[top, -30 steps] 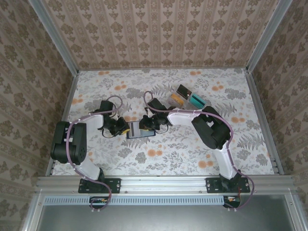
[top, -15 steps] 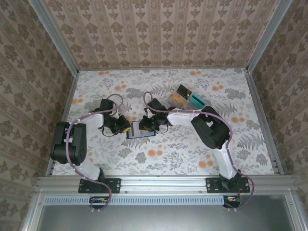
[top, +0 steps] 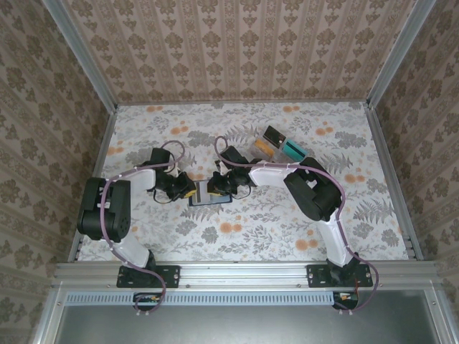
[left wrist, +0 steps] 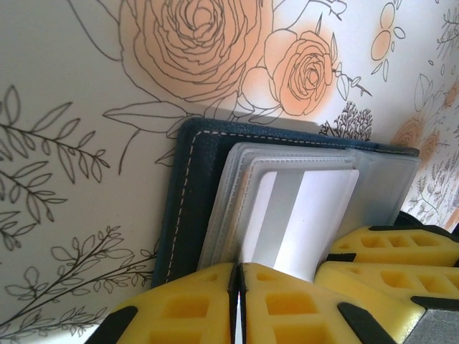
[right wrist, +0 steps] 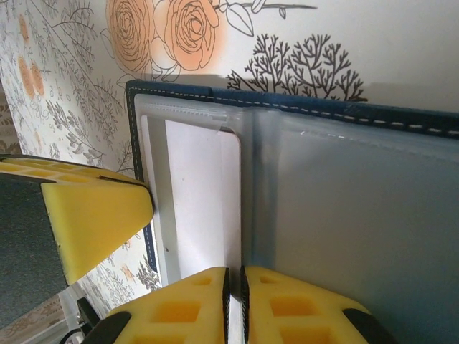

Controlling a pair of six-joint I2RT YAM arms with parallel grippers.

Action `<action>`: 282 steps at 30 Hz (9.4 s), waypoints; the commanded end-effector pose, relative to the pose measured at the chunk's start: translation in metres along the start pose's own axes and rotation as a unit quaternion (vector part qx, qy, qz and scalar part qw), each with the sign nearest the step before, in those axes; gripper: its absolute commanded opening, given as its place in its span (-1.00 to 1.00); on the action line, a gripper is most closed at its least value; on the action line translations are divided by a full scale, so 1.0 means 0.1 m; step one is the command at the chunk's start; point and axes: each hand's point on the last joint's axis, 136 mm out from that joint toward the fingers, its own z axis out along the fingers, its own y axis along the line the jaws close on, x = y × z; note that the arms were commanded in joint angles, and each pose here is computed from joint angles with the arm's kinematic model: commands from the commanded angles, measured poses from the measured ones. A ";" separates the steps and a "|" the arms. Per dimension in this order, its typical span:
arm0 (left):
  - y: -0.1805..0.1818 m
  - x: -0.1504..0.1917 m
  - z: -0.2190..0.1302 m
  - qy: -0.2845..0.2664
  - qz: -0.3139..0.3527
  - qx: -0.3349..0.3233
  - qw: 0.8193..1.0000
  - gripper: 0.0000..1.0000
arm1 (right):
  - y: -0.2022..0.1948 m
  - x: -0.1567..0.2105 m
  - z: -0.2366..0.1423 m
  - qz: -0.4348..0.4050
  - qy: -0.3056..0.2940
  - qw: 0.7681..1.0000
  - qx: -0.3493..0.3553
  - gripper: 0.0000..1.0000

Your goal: Take the credit cards out of the card holder

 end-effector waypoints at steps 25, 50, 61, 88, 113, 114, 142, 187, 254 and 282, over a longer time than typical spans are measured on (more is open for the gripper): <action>0.17 0.09 0.03 0.023 -0.008 -0.030 0.999 -0.70 | -0.05 -0.12 -0.15 0.010 -0.035 0.999 -0.022 -0.86; 0.26 0.13 0.10 0.037 -0.005 -0.042 0.998 -0.74 | 0.02 -0.07 -0.01 0.005 -0.003 0.999 -0.033 -0.75; 0.09 0.05 0.05 0.019 0.016 -0.005 1.000 -0.73 | -0.16 -0.19 -0.55 -0.051 -0.076 0.996 0.012 -1.00; -2.20 0.13 -1.21 -0.041 0.202 0.347 0.915 0.28 | 1.12 -0.46 -2.47 -0.105 -0.161 0.927 -0.321 -1.00; -2.64 0.13 -1.41 -0.060 0.194 0.443 0.873 -1.00 | 1.37 -0.64 -2.79 -0.115 -0.172 0.905 -0.371 -0.76; -2.62 0.11 -1.37 -0.061 0.188 0.437 0.878 -1.00 | 1.35 -0.65 -2.80 -0.116 -0.176 0.906 -0.368 -0.83; -0.55 -0.30 -0.56 -0.097 0.074 0.012 0.993 1.00 | -0.72 -1.17 -2.57 -0.308 -0.163 0.915 0.203 -1.00; -0.45 -0.12 -0.49 -0.052 0.070 0.003 0.996 1.00 | -0.94 -1.52 -1.92 -0.405 -0.030 0.810 0.422 -0.54; -0.22 0.09 -0.51 -0.031 0.018 0.068 0.997 -0.03 | -0.47 0.02 -0.11 -0.126 -0.015 0.943 0.309 -0.32; -0.21 0.05 -0.01 0.031 0.018 0.069 0.997 -0.13 | -0.50 0.08 -0.01 -0.109 0.006 0.954 0.280 -0.34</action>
